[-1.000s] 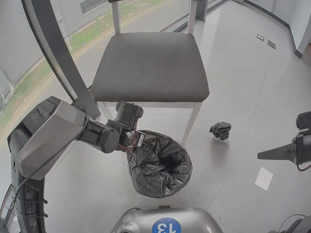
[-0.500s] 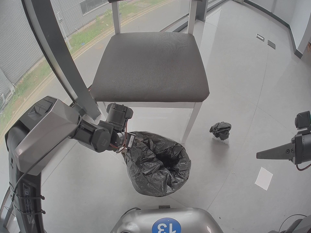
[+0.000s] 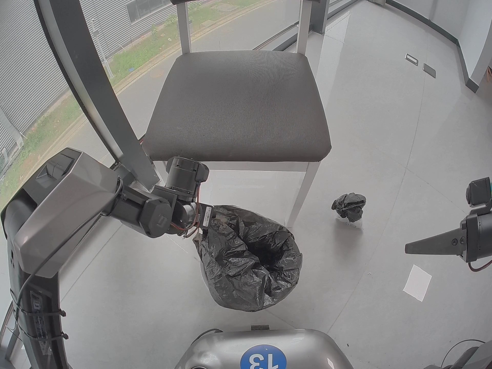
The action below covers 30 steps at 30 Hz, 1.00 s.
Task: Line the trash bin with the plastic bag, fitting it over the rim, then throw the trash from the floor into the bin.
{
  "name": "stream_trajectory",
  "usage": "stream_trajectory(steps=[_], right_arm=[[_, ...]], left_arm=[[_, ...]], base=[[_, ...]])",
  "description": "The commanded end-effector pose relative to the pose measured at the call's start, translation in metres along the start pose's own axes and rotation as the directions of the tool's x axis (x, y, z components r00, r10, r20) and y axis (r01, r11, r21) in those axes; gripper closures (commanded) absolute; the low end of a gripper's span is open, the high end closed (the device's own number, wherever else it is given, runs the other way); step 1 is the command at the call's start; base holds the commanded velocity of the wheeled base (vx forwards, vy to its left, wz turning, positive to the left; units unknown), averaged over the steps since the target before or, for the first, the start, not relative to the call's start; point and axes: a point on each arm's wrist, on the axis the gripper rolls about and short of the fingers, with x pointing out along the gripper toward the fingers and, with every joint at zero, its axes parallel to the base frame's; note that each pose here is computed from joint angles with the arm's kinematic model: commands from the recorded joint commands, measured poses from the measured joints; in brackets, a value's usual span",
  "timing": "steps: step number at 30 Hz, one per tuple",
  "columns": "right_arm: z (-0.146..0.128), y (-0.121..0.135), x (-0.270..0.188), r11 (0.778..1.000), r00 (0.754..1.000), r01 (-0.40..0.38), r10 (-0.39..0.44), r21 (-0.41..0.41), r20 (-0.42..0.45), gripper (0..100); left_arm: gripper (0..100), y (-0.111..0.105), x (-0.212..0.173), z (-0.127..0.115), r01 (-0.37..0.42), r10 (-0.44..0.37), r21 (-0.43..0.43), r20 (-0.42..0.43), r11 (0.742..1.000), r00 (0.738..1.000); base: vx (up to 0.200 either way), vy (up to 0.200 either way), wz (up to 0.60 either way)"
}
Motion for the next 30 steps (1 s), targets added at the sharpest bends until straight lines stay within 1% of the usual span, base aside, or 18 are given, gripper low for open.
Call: stream_trajectory(steps=[1,12,13,15,17,19,20,22,25,26,30], right_arm=[[0.000,0.000,0.000,1.000,1.000,0.000,0.000,0.001,-0.001,0],[-0.001,0.000,0.000,1.000,1.000,0.000,0.000,0.002,-0.003,0],[-0.001,-0.001,0.000,1.000,1.000,0.001,-0.001,0.003,-0.004,0],[-0.001,-0.001,0.000,1.000,1.000,0.001,-0.001,0.001,-0.004,0],[-0.002,0.000,0.000,1.000,1.000,0.001,-0.001,0.001,-0.004,0],[-0.002,-0.001,0.000,1.000,1.000,0.000,0.000,0.001,-0.006,0],[-0.003,-0.001,0.000,1.000,1.000,0.000,0.000,-0.004,-0.006,0],[-0.003,-0.001,0.000,1.000,1.000,-0.002,0.002,-0.007,-0.006,0],[-0.005,0.000,-0.002,1.000,1.000,-0.005,0.005,-0.014,-0.006,0],[-0.005,0.000,-0.002,1.000,1.000,-0.005,0.005,-0.014,-0.006,0],[-0.006,-0.001,-0.001,1.000,1.000,-0.004,0.004,-0.018,-0.008,0]], left_arm=[[0,-0.001,0.002,-0.001,0.000,0.000,-0.002,-0.001,1.000,1.000],[0,0.005,-0.001,0.003,-0.016,0.016,-0.027,0.008,1.000,1.000],[0,0.006,-0.007,0.008,-0.015,0.016,-0.043,0.023,0.999,1.000],[0,0.010,-0.015,0.010,-0.018,0.019,-0.047,0.027,0.999,0.999],[0,0.013,-0.021,0.005,-0.024,0.023,-0.031,-0.014,0.999,1.000],[0,0.017,-0.025,-0.007,-0.049,0.048,-0.003,-0.094,0.999,0.994],[0,0.019,-0.027,-0.011,-0.058,0.058,0.002,-0.115,0.998,0.992],[0,0.019,-0.028,-0.012,-0.060,0.060,0.004,-0.123,0.998,0.991],[0,0.019,-0.041,-0.015,-0.051,0.050,0.000,-0.131,0.999,0.990],[0,0.017,-0.046,-0.020,-0.038,0.040,0.017,-0.146,0.999,0.988],[0,0.014,-0.055,-0.026,-0.024,0.026,0.011,-0.157,1.000,0.987]], base=[[0.000,0.000,0.00],[0.000,0.000,0.00],[0.000,0.000,0.00],[0.000,0.000,0.00],[0.000,0.000,0.00],[0.000,0.000,0.00],[0.000,0.000,0.00],[0.000,0.000,0.00],[0.000,0.000,0.00],[0.000,0.000,0.00],[0.000,0.000,0.00]])
